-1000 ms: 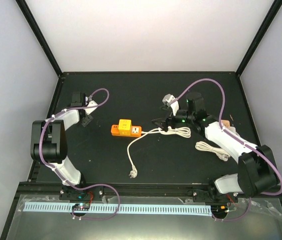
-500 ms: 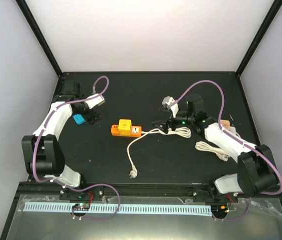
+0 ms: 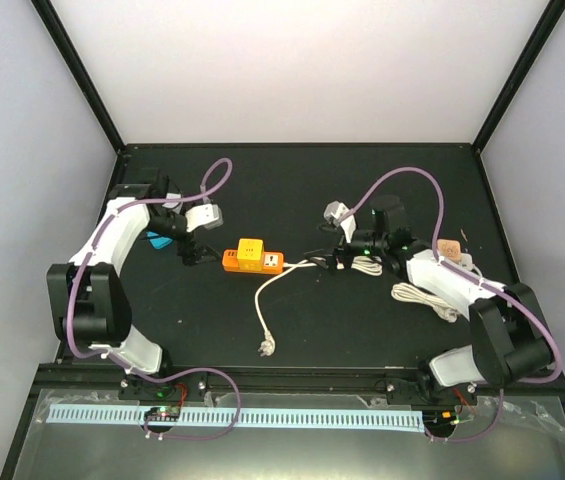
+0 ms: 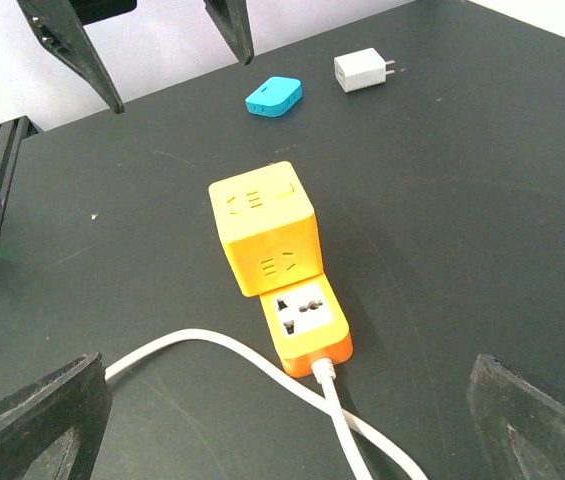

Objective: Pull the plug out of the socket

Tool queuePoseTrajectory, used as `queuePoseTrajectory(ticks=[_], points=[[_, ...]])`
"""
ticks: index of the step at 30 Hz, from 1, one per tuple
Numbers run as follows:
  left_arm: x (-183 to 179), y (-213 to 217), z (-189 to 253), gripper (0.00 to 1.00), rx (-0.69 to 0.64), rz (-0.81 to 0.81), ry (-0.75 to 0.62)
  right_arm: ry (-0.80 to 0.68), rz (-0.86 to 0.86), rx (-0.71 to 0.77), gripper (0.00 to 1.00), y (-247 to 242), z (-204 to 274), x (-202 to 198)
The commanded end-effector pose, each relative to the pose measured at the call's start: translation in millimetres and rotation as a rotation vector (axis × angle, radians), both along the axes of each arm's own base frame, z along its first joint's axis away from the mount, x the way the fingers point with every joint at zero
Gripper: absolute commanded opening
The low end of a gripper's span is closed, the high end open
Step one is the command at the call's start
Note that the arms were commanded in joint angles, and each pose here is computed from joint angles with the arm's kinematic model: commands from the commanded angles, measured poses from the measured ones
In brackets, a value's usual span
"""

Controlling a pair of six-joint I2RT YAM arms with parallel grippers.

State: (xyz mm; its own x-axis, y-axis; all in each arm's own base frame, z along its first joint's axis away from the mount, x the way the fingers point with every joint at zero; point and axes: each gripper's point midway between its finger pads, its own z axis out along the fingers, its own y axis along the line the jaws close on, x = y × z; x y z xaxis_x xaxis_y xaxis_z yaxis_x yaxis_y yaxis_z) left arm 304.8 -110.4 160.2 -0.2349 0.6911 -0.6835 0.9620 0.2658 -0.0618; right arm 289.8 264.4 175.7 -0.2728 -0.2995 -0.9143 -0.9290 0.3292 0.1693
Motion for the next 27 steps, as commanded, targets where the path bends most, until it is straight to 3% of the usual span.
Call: queuePoseTrajectory(ticks=[1, 5, 14, 27], points=[[2, -24, 4, 0.99, -0.044, -0.118, -0.055, -0.041, 0.017, -0.01, 1.0, 6, -10, 2], [10, -34, -2, 0.99, -0.026, -0.145, -0.095, -0.081, 0.027, -0.096, 1.0, 25, -32, 3], [14, -51, -21, 0.98, 0.037, -0.233, -0.118, -0.106, 0.07, -0.138, 1.0, 68, -61, 12], [16, -73, -56, 0.93, 0.096, -0.271, -0.099, -0.137, 0.089, -0.185, 1.0, 79, -95, 17]])
